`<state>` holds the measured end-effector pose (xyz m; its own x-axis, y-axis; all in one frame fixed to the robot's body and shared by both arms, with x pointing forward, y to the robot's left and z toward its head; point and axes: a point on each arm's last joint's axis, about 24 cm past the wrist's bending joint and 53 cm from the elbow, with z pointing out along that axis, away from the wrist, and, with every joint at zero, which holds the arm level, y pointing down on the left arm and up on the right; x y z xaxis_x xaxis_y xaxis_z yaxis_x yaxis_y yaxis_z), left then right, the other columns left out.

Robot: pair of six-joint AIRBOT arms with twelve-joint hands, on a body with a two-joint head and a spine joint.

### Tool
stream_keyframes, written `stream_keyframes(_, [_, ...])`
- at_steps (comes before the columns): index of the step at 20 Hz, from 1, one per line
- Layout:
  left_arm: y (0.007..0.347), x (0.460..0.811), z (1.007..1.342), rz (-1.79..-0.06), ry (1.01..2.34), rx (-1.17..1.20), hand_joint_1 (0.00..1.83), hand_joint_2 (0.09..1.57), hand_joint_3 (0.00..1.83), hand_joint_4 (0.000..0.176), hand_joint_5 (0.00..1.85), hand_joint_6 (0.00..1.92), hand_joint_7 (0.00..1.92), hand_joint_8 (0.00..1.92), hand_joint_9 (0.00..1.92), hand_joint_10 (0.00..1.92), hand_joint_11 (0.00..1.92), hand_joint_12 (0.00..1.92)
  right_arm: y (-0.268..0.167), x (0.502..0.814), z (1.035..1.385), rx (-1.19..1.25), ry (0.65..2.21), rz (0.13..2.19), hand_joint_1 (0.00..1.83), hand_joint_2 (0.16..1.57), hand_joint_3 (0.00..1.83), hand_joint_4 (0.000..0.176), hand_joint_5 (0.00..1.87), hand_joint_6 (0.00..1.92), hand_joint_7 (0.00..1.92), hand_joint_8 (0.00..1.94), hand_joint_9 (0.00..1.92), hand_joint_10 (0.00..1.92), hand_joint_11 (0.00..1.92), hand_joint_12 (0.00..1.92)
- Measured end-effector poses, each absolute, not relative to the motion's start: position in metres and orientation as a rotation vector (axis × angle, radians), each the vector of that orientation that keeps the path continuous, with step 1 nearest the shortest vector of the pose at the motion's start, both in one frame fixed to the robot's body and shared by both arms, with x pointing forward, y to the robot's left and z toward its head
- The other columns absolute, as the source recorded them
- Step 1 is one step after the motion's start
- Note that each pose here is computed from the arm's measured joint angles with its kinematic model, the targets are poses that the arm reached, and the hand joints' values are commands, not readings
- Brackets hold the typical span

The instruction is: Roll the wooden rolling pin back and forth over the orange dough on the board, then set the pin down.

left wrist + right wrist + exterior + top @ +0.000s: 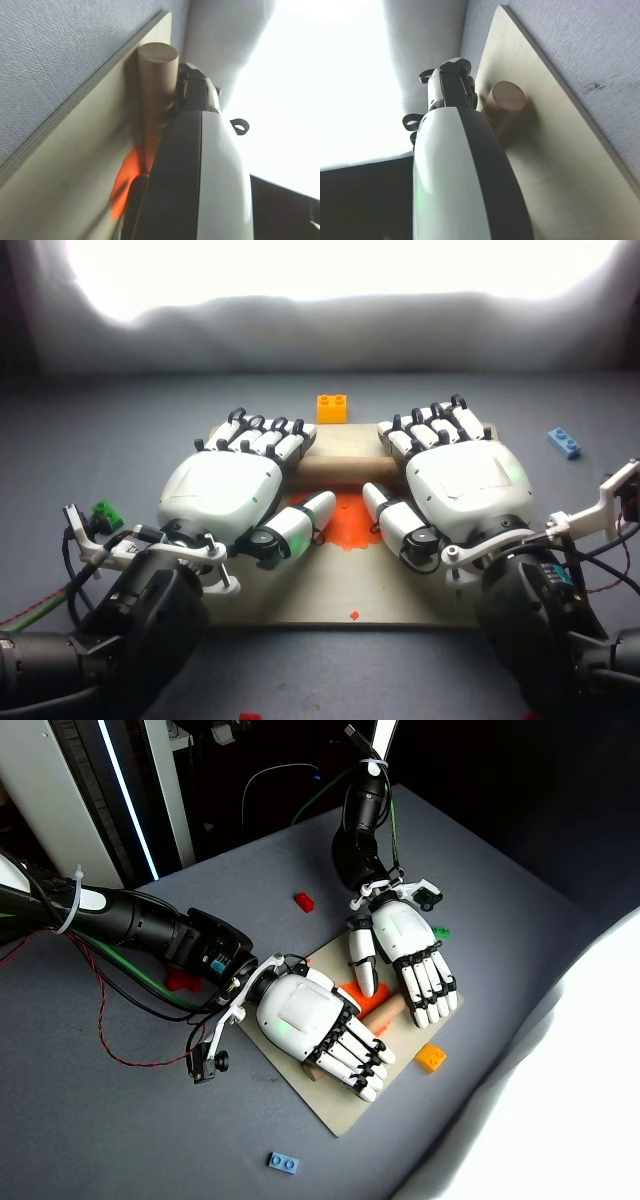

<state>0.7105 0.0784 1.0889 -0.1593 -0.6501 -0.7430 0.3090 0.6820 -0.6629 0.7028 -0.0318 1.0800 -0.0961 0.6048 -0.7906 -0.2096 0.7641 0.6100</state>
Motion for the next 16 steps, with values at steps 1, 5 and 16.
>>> stream_keyframes(1, [0.080, 0.710, 1.088, -0.861, 1.514, -0.296, 0.00, 1.47, 0.00, 0.000, 0.19, 0.00, 0.23, 0.00, 0.19, 0.00, 0.00, 0.34, -0.031, 0.702, 1.080, 0.331, 1.524, 0.703, 0.00, 1.55, 0.00, 0.000, 0.32, 0.01, 0.32, 0.01, 0.22, 0.00, 0.00, 0.47])
stream_keyframes(5, [0.082, 0.705, 1.088, -0.862, 1.519, -0.288, 0.00, 1.47, 0.00, 0.000, 0.22, 0.01, 0.28, 0.01, 0.23, 0.01, 0.00, 0.45, -0.031, 0.700, 1.079, 0.324, 1.525, 0.697, 0.00, 1.55, 0.00, 0.000, 0.35, 0.02, 0.32, 0.01, 0.22, 0.01, 0.00, 0.54])
stream_keyframes(16, [0.084, 0.697, 1.089, -0.871, 1.534, -0.280, 0.00, 1.49, 0.00, 0.000, 0.23, 0.00, 0.27, 0.00, 0.23, 0.00, 0.00, 0.51, -0.032, 0.694, 1.076, 0.310, 1.533, 0.691, 0.00, 1.55, 0.00, 0.000, 0.31, 0.01, 0.33, 0.01, 0.24, 0.01, 0.00, 0.48])
